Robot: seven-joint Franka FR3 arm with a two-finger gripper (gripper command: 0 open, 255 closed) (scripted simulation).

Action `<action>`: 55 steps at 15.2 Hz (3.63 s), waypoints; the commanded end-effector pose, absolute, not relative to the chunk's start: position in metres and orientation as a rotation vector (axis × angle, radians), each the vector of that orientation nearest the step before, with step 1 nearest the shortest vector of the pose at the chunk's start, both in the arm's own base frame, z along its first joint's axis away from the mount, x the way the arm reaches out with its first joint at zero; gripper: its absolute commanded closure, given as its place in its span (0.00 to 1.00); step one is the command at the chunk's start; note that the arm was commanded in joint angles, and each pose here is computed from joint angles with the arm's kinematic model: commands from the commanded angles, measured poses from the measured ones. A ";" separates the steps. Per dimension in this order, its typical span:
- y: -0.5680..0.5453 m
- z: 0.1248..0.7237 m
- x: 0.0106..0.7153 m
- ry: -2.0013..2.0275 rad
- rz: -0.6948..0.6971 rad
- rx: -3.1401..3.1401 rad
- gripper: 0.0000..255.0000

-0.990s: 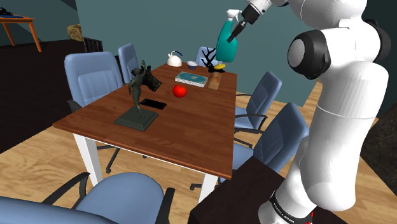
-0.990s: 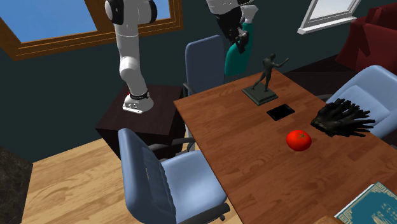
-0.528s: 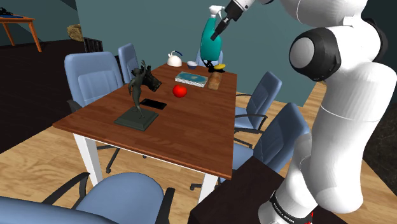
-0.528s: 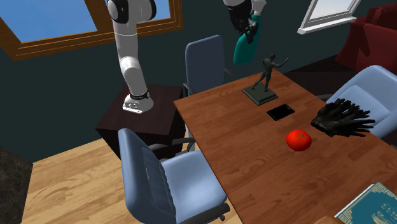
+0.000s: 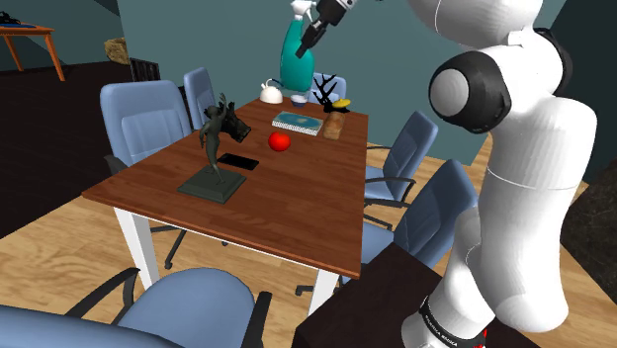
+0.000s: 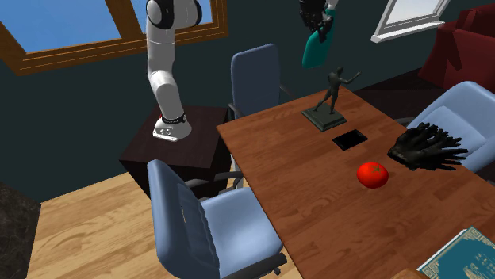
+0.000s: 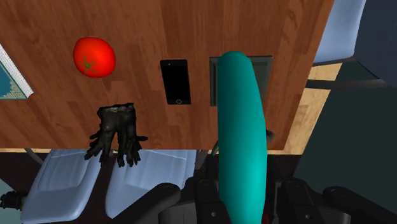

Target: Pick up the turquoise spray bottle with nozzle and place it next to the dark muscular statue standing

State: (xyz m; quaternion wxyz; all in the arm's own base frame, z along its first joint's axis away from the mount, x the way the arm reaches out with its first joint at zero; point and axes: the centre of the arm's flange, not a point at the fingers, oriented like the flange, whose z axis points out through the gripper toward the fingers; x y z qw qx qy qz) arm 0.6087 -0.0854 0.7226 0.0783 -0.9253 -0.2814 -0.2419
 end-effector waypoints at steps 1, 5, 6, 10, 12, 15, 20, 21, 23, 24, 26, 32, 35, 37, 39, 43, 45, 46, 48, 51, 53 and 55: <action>-0.061 0.721 0.620 -0.840 -0.725 -2.771 1.00; -0.031 0.716 0.634 -0.840 -0.725 -2.771 1.00; -0.031 0.710 0.634 -0.840 -0.725 -2.771 1.00; -0.031 0.689 0.634 -0.840 -0.725 -2.771 1.00; -0.031 0.679 0.634 -0.840 -0.725 -2.771 1.00; -0.031 0.663 0.634 -0.840 -0.725 -2.771 1.00; -0.031 0.636 0.634 -0.840 -0.725 -2.771 1.00; -0.031 0.631 0.634 -0.840 -0.725 -2.771 1.00; -0.031 0.621 0.634 -0.840 -0.725 -2.771 1.00; -0.031 0.615 0.634 -0.840 -0.725 -2.771 1.00; -0.031 0.605 0.634 -0.840 -0.725 -2.771 1.00; -0.031 0.573 0.634 -0.840 -0.725 -2.771 1.00; -0.031 0.557 0.634 -0.840 -0.725 -2.771 1.00; -0.031 0.547 0.634 -0.840 -0.725 -2.771 1.00; -0.031 0.536 0.634 -0.840 -0.725 -2.771 1.00; -0.031 0.515 0.634 -0.840 -0.725 -2.771 1.00; -0.031 0.504 0.634 -0.840 -0.725 -2.771 1.00; -0.031 0.499 0.634 -0.840 -0.725 -2.771 1.00; -0.031 0.489 0.634 -0.840 -0.725 -2.771 1.00; -0.031 0.473 0.634 -0.840 -0.725 -2.771 1.00; -0.031 0.462 0.634 -0.840 -0.725 -2.771 1.00; -0.031 0.452 0.634 -0.840 -0.725 -2.771 1.00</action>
